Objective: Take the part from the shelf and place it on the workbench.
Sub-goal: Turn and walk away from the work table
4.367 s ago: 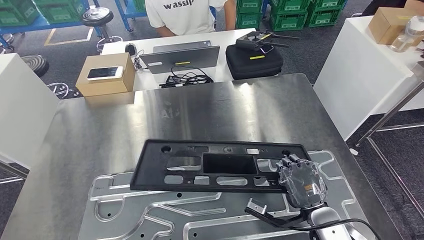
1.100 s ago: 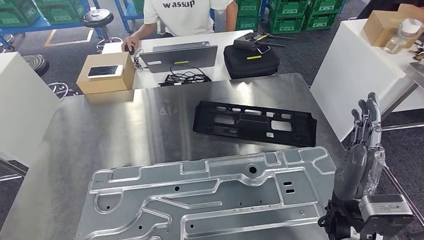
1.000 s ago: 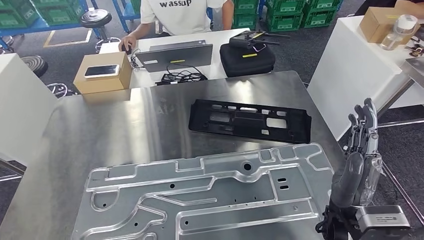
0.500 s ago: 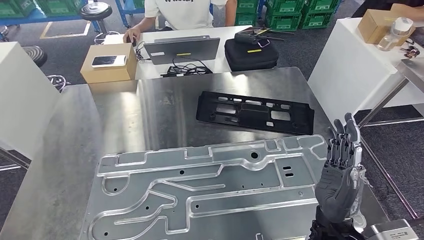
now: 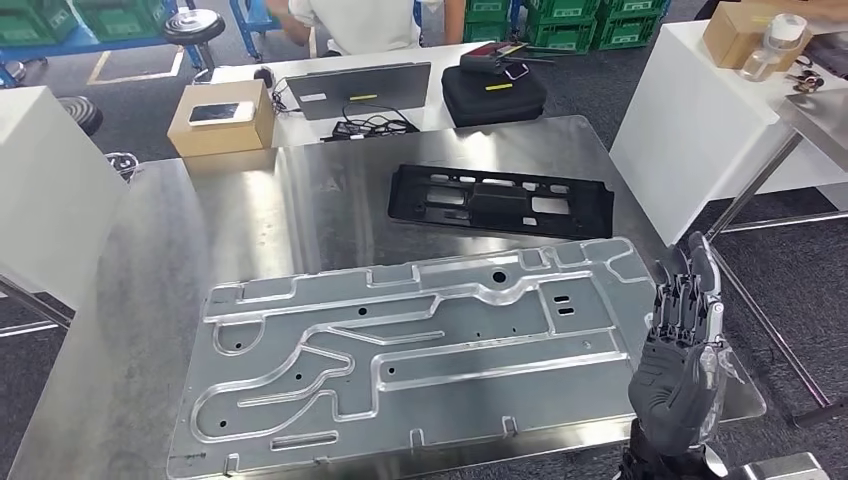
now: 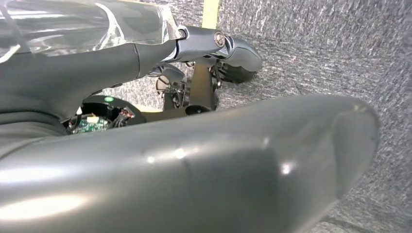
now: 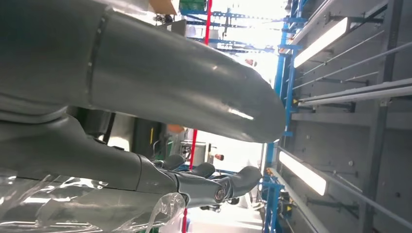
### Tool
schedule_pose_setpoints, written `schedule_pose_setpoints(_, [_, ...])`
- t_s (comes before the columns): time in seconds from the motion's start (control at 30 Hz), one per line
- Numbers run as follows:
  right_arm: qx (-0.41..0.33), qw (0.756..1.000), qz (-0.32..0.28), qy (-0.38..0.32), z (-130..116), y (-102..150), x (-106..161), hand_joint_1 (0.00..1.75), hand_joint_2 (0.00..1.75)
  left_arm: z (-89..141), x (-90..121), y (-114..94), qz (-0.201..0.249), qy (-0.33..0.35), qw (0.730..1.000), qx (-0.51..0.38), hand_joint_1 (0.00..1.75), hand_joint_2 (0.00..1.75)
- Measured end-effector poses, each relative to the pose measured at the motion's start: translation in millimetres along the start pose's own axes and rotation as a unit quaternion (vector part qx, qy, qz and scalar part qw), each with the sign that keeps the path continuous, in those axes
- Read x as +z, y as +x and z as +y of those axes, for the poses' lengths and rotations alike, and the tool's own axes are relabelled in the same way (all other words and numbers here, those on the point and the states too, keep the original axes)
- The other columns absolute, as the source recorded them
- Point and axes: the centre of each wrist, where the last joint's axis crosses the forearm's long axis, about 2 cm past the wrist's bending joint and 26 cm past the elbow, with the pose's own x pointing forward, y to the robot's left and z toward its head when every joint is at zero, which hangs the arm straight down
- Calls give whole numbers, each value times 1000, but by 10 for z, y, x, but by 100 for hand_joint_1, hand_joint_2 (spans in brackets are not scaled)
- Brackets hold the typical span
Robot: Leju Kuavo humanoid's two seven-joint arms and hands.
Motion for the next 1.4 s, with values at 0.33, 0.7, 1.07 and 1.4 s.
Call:
schedule_pose_setpoints(0.33, [-11,1000,9,-10,17,5,67,0,0,86,-29,85,26,25,999,-14,0,0])
schedule_pose_setpoints(0.7, [-36,999,34,-12,72,-62,100,0,0,57,-39,98,61,-10,986,-157,0,0])
schedule_pose_setpoints(1.07, [-9,1000,18,20,217,-75,-93,0,0,-35,-16,21,17,-22,983,-182,0,0])
schedule_pose_setpoints(1.4, [-27,999,6,25,256,-102,-99,0,0,-176,17,-80,22,-11,981,-193,0,0])
